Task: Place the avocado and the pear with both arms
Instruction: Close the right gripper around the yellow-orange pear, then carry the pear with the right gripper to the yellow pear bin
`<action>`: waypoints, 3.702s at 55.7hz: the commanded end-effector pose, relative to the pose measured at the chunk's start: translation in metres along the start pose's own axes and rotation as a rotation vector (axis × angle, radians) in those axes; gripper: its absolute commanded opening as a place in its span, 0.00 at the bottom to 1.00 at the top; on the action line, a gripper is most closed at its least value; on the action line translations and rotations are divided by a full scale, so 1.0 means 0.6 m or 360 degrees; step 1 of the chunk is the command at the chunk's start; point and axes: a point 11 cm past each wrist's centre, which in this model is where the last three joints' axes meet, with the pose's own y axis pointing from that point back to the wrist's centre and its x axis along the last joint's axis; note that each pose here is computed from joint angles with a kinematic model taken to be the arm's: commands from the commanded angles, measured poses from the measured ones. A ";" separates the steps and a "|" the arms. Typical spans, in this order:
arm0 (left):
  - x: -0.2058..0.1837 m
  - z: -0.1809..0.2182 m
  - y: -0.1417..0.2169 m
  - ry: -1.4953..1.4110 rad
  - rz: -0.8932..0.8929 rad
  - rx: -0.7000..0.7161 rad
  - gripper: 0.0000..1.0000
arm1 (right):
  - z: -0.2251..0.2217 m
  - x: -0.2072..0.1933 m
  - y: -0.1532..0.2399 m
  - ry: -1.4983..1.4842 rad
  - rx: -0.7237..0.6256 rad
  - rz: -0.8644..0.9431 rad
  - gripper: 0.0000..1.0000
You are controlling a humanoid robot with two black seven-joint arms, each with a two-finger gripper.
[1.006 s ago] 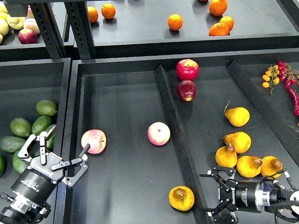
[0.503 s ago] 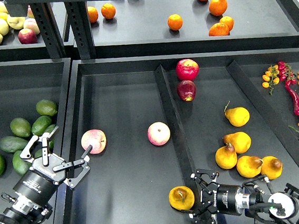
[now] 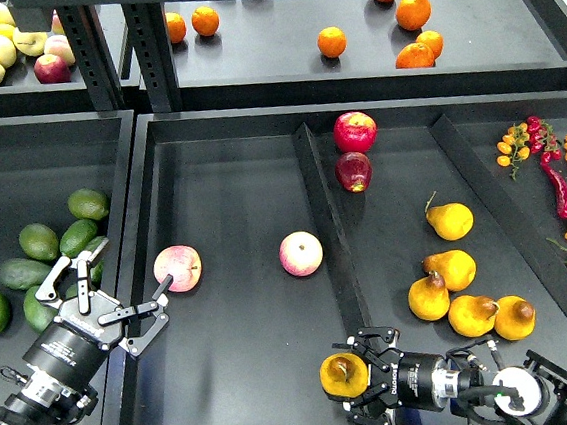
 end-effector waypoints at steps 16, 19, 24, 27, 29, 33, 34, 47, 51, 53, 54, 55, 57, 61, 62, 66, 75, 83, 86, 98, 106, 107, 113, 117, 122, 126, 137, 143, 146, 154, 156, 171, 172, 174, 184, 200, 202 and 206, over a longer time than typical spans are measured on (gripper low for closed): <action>0.000 0.001 0.001 0.0000 0.0001 -0.0002 0.99 | -0.002 -0.001 -0.002 -0.0013 0.0015 -0.0004 0.28; 0.000 0.001 0.001 0.0000 0.0001 -0.0002 0.99 | -0.003 0.000 -0.001 -0.0015 0.0019 -0.0003 0.28; 0.000 0.001 0.001 -0.0001 0.0001 -0.0004 0.99 | -0.003 0.000 -0.001 -0.0015 0.0019 -0.0003 0.27; 0.000 0.002 0.001 -0.0002 0.0001 -0.0007 0.99 | -0.004 0.001 0.001 -0.0015 0.0022 0.0002 0.23; 0.000 0.002 0.001 -0.0002 0.0001 -0.0007 0.99 | -0.004 0.002 0.001 -0.0015 0.0022 0.0002 0.22; 0.000 0.001 0.001 -0.0001 0.0001 -0.0005 0.99 | -0.006 0.001 0.001 -0.0025 0.0038 -0.0003 0.16; 0.000 0.001 0.001 -0.0001 0.0001 -0.0005 0.99 | -0.008 0.001 0.002 -0.0026 0.0043 -0.0004 0.15; 0.000 0.002 0.001 -0.0002 0.0001 -0.0007 0.99 | -0.015 -0.004 0.002 -0.0055 0.0090 -0.0031 0.08; 0.000 0.002 0.001 -0.0002 0.0001 -0.0007 0.99 | -0.018 -0.009 0.000 -0.0070 0.0107 -0.0051 0.08; 0.000 0.002 0.001 -0.0002 0.0001 -0.0007 0.99 | -0.022 -0.013 0.000 -0.0080 0.0126 -0.0067 0.08; 0.000 0.002 0.001 -0.0002 0.0001 -0.0007 0.99 | -0.026 -0.016 0.000 -0.0084 0.0139 -0.0080 0.08; 0.000 0.003 0.001 -0.0002 0.0002 -0.0009 0.99 | -0.030 -0.020 -0.001 -0.0085 0.0152 -0.0092 0.08; 0.000 0.003 0.001 -0.0002 0.0002 -0.0009 0.99 | -0.036 -0.023 0.000 -0.0089 0.0171 -0.0106 0.08; 0.001 0.003 0.002 -0.0001 0.0004 -0.0009 0.99 | -0.052 -0.031 0.002 -0.0092 0.0219 -0.0133 0.08; 0.001 0.003 0.002 -0.0001 0.0004 -0.0009 0.99 | -0.058 -0.034 0.004 -0.0097 0.0239 -0.0146 0.08; 0.001 0.002 0.002 -0.0003 0.0005 -0.0008 0.99 | -0.079 -0.051 0.007 -0.0098 0.0304 -0.0207 0.08; 0.002 0.002 0.002 -0.0002 0.0007 -0.0008 0.99 | -0.126 -0.068 0.030 -0.0109 0.0448 -0.0281 0.08; 0.004 -0.001 0.003 0.0004 0.0013 -0.0002 0.99 | -0.175 -0.060 0.082 -0.0081 0.0592 -0.0272 0.08; 0.004 -0.001 0.003 0.0004 0.0012 0.0001 0.99 | -0.183 -0.055 0.098 -0.0073 0.0614 -0.0259 0.08; 0.005 -0.002 0.003 0.0005 0.0015 0.0001 0.99 | -0.166 0.007 0.166 -0.0114 0.0635 -0.0101 0.09; 0.006 -0.003 0.003 0.0009 0.0018 0.0005 0.99 | -0.118 0.042 0.183 -0.0187 0.0596 -0.0020 0.09; 0.006 -0.003 0.003 0.0009 0.0018 0.0005 0.99 | -0.111 0.046 0.184 -0.0199 0.0590 -0.0013 0.09; 0.005 -0.004 0.002 0.0008 0.0016 0.0007 0.99 | -0.078 0.065 0.192 -0.0245 0.0556 0.0035 0.09; 0.005 -0.004 0.002 0.0008 0.0016 0.0007 0.99 | -0.063 0.075 0.199 -0.0264 0.0538 0.0065 0.09; 0.005 -0.003 0.003 0.0008 0.0016 0.0005 0.99 | -0.044 0.088 0.204 -0.0296 0.0521 0.0100 0.10; 0.005 -0.004 0.002 0.0007 0.0014 0.0008 0.99 | -0.030 0.097 0.207 -0.0322 0.0511 0.0124 0.10; 0.005 -0.004 0.002 0.0009 0.0016 0.0007 0.99 | -0.014 0.126 0.222 -0.0380 0.0508 0.0211 0.12; 0.005 -0.004 0.002 0.0007 0.0014 0.0008 0.99 | -0.008 0.135 0.227 -0.0399 0.0506 0.0243 0.12; 0.005 -0.004 0.002 0.0010 0.0015 0.0006 0.99 | -0.007 0.141 0.230 -0.0409 0.0511 0.0261 0.13; 0.008 -0.005 0.005 0.0013 0.0025 0.0007 0.99 | -0.005 0.147 0.230 -0.0428 0.0515 0.0275 0.17; 0.008 -0.006 0.004 0.0016 0.0023 0.0008 0.99 | -0.004 0.147 0.230 -0.0429 0.0515 0.0277 0.21; 0.008 -0.006 0.004 0.0014 0.0024 0.0009 0.99 | -0.008 0.145 0.229 -0.0425 0.0523 0.0267 0.61; 0.008 -0.006 0.004 0.0014 0.0024 0.0009 0.99 | -0.008 0.144 0.229 -0.0424 0.0523 0.0265 0.65; 0.008 -0.006 0.004 0.0016 0.0023 0.0008 0.99 | -0.010 0.142 0.228 -0.0419 0.0524 0.0260 0.72; 0.010 -0.006 0.005 0.0016 0.0029 0.0009 0.99 | -0.015 0.139 0.233 -0.0402 0.0529 0.0252 0.94; 0.011 -0.007 0.007 0.0019 0.0033 0.0009 0.99 | -0.054 0.100 0.231 -0.0286 0.0553 0.0146 0.95; 0.010 -0.007 0.007 0.0018 0.0031 0.0009 0.99 | -0.064 0.093 0.229 -0.0271 0.0564 0.0127 0.95; 0.009 -0.007 0.006 0.0016 0.0029 0.0009 0.99 | -0.086 0.080 0.226 -0.0248 0.0602 0.0085 0.96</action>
